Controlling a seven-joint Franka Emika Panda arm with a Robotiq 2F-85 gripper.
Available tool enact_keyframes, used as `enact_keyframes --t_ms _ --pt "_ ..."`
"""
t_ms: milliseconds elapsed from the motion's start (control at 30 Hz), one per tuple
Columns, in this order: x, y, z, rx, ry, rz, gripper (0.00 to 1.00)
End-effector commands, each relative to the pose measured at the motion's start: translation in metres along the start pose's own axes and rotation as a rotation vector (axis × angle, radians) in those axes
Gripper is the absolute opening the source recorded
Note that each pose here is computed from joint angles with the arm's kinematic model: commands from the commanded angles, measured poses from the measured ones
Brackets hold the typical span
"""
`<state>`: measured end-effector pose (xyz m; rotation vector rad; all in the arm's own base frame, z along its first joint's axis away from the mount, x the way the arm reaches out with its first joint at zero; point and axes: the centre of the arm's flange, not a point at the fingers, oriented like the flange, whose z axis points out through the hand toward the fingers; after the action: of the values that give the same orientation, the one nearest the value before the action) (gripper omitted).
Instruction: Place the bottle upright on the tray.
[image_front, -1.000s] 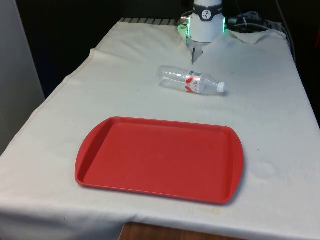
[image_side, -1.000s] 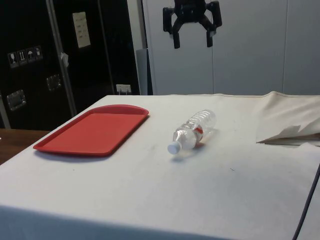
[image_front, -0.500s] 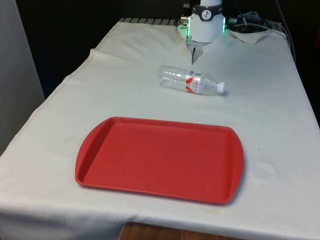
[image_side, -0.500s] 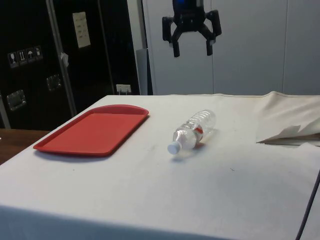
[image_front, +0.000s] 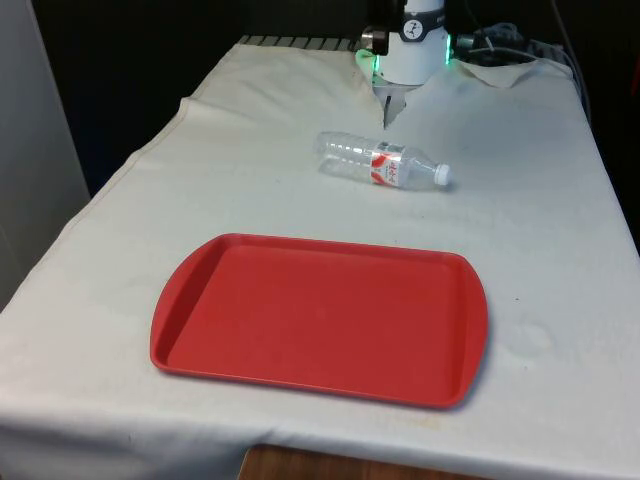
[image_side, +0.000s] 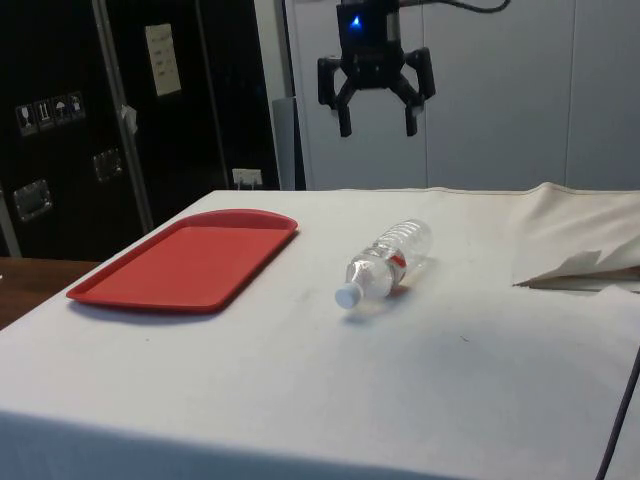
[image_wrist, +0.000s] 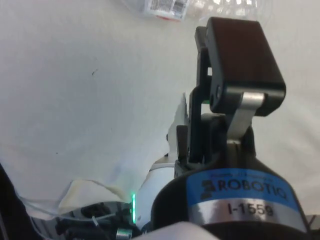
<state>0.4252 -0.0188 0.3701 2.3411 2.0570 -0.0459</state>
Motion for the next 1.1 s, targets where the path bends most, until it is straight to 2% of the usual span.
enact_keyframes --t_ms 0,167,200,233,433,467,500,600,700,733,767,1067 --pt "0.001 0.001 0.001 -0.016 -0.011 -0.008 1.00" --pt "0.005 0.001 0.011 -0.028 -0.023 -0.030 1.00" --pt "0.005 0.000 0.012 -0.013 -0.013 -0.027 1.00" --pt "0.006 0.001 0.013 -0.030 -0.025 -0.034 1.00" --pt "0.011 0.002 0.026 -0.040 -0.039 -0.060 1.00" --pt "0.010 0.002 0.025 -0.024 -0.029 -0.054 1.00" --pt "0.011 0.002 0.028 -0.041 -0.041 -0.062 1.00" --pt "0.013 0.004 0.037 -0.043 -0.047 -0.077 1.00" --pt "0.015 0.004 0.044 -0.041 -0.051 -0.085 1.00" --pt "0.014 0.004 0.043 -0.030 -0.042 -0.081 1.00" --pt "0.015 0.005 0.046 -0.041 -0.051 -0.088 1.00" --pt "0.017 0.014 0.070 -0.020 -0.051 -0.103 1.00"
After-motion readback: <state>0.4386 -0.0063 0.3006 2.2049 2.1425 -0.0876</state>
